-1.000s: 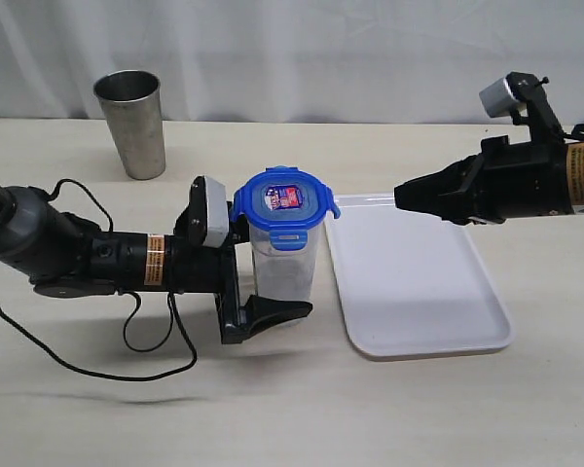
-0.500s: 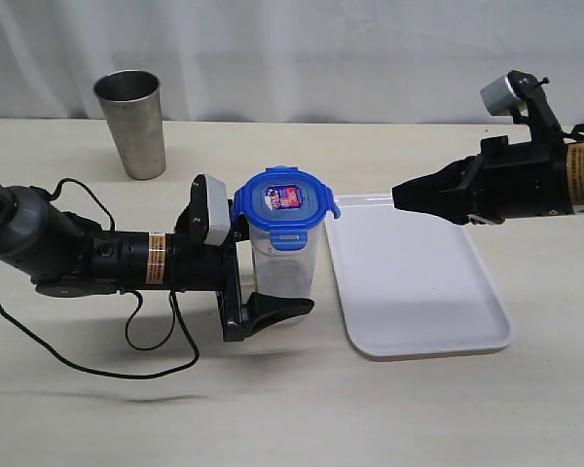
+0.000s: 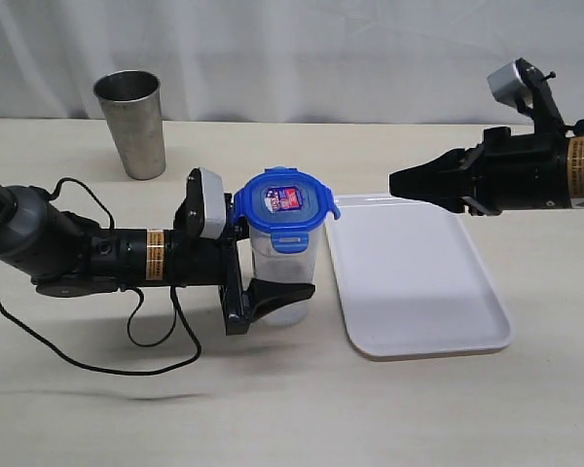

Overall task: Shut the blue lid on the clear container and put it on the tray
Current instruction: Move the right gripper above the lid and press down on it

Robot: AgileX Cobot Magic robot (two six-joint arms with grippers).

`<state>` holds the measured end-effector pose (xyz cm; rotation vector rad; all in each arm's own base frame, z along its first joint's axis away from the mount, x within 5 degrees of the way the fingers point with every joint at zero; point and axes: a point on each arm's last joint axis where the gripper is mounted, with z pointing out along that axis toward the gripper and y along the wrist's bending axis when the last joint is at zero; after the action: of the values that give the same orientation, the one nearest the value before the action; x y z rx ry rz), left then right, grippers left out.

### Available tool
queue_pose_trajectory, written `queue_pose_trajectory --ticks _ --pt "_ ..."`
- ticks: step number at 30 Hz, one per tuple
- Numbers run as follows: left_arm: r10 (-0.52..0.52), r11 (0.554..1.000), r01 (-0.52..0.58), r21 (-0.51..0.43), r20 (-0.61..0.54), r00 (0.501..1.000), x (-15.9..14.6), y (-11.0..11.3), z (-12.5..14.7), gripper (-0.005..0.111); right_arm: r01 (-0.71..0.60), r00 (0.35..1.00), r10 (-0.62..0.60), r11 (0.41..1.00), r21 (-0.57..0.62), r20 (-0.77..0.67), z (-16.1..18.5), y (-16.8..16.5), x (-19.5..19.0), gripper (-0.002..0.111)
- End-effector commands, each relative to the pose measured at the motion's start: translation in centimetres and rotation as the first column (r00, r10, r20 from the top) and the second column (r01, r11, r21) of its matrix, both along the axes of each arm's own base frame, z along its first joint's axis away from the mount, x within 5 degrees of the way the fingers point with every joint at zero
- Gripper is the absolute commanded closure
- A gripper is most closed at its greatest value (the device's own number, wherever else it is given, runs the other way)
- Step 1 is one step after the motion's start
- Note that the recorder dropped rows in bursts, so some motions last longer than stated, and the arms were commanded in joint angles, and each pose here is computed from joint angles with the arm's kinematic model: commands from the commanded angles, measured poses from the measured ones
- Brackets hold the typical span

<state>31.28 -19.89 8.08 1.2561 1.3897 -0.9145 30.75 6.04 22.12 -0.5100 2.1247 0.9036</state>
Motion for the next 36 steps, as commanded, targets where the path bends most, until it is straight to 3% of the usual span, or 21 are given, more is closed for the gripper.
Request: queue_pose_trajectory --ticks 1,8,12,16,19,23,25,27,30,31,33,36 --pt "-0.001 1.0 0.001 -0.002 0.003 1.0 0.0 -0.1 0.0 0.054 0.014 0.999 -0.015 0.999 0.04 0.028 1.1 -0.1 0.4 0.07" --pt "0.007 1.0 -0.007 0.021 0.001 1.0 0.1 -0.1 -0.2 0.084 0.002 0.995 0.0 1.0 -0.024 0.103 2.9 2.7 1.5 0.07" --pt "0.033 0.998 -0.031 0.053 -0.037 0.999 0.2 0.1 -0.5 0.107 0.166 0.981 -0.153 0.98 -0.112 0.116 4.2 5.3 2.8 0.07" --pt "0.073 0.996 -0.068 0.063 -0.074 0.995 0.6 0.4 -0.7 0.107 0.303 0.941 -0.274 0.943 -0.136 0.198 5.4 6.6 3.6 0.07" --pt "0.082 0.995 -0.077 0.064 -0.076 0.994 0.7 0.7 -0.7 0.107 0.502 0.84 -0.424 0.844 -0.189 0.338 6.4 6.0 4.4 0.07" --pt "0.088 0.994 -0.082 0.067 -0.085 0.992 0.8 0.8 -0.7 0.107 0.767 0.623 -0.519 0.553 -0.326 0.585 7.5 4.3 4.4 0.07" --pt "0.091 0.994 -0.085 0.065 -0.086 0.992 0.8 0.8 -0.7 0.107 0.764 0.644 -0.536 0.482 -0.428 0.545 7.6 3.6 4.2 0.07" --pt "0.105 0.993 -0.099 0.065 -0.088 0.991 0.9 0.8 -0.7 0.107 0.684 0.725 -0.566 0.528 -0.504 0.392 7.5 3.4 4.3 0.07" --pt "0.107 0.993 -0.102 0.066 -0.089 0.99 0.9 0.8 -0.7 0.107 0.494 0.861 -0.477 0.707 -0.507 0.174 8.8 4.0 4.5 0.07" --pt "0.11 0.992 -0.104 0.073 -0.089 0.99 1.0 0.8 -0.8 0.107 0.389 0.914 -0.397 0.791 -0.472 0.086 9.3 4.7 4.3 0.07" --pt "0.114 0.991 -0.107 0.082 -0.091 0.989 1.0 0.9 -0.9 0.107 0.233 0.967 -0.256 0.888 -0.397 -0.006 10.2 5.7 3.8 0.07" --pt "0.121 0.989 -0.112 0.096 -0.092 0.988 1.0 0.9 -1.0 0.107 -0.01 0.996 -0.011 0.971 -0.238 -0.087 11.0 7.8 2.5 0.07"
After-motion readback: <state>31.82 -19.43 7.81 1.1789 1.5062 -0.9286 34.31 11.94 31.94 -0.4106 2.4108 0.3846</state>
